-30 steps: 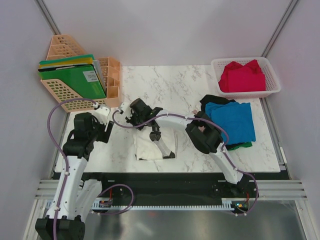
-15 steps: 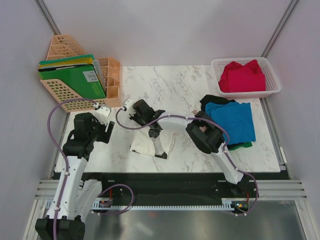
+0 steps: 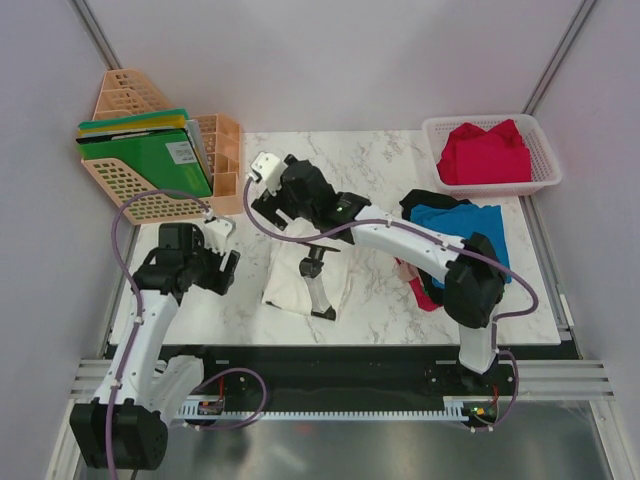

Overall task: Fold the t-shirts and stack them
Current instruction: Smooth out wrinkles on the folded tshirt

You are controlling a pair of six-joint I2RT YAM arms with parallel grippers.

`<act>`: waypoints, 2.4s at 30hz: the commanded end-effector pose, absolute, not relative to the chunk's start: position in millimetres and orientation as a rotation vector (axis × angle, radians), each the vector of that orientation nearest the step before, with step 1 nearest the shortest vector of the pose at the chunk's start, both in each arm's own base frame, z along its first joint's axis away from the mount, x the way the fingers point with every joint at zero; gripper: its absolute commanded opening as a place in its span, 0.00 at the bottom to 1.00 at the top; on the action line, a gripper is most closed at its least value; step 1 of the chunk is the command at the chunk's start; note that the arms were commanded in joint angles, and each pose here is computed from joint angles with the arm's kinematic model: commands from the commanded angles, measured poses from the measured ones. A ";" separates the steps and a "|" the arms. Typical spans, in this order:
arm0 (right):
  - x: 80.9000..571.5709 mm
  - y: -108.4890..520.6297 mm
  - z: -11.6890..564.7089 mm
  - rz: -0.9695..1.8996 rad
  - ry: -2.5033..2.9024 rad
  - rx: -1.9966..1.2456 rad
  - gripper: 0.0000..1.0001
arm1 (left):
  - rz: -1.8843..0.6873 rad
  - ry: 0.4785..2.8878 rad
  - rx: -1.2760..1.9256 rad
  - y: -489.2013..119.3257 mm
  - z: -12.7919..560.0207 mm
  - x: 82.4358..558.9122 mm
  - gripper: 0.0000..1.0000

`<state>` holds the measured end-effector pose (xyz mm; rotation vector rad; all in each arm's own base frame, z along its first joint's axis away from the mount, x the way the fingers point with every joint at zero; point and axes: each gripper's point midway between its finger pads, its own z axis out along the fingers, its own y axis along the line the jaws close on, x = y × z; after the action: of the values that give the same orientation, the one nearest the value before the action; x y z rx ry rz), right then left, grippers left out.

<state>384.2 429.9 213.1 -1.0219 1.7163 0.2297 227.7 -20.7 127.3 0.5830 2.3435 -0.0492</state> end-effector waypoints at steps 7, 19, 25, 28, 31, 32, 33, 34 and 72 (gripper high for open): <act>350.9 332.5 172.6 0.341 2.071 -1.180 0.98 | -0.615 2.484 0.925 -76.3 120.0 197.9 0.83; 356.2 273.1 151.7 0.282 2.158 -1.125 0.98 | -1.431 2.632 0.761 -129.9 104.2 224.9 1.00; 391.0 229.3 156.6 0.294 2.220 -1.039 0.98 | -1.478 2.712 0.749 -125.6 87.4 207.8 1.00; 384.0 225.3 138.7 0.549 2.311 -1.098 0.98 | -1.475 2.760 0.747 -122.1 79.8 200.1 1.00; 369.2 232.5 119.8 0.888 2.407 -1.132 0.98 | -1.516 2.779 0.719 -123.4 73.2 197.9 1.00; 359.8 230.4 101.0 0.976 2.481 -1.127 0.98 | -1.522 2.782 0.716 -124.0 71.6 197.9 1.00; 357.5 231.0 95.1 1.017 2.497 -1.121 0.98 | -1.524 2.789 0.709 -123.9 69.5 197.7 1.00; 354.9 231.4 89.5 1.058 2.511 -1.114 0.98 | -1.515 2.795 0.696 -124.0 65.0 198.8 1.00; 325.2 244.6 26.4 1.405 2.650 -1.041 0.98 | -1.319 2.950 0.722 -149.9 26.9 220.5 1.00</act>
<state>315.2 256.4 47.0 -1.0412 2.6183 1.5244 206.9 -155.4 41.9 0.6880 2.9476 -1.4663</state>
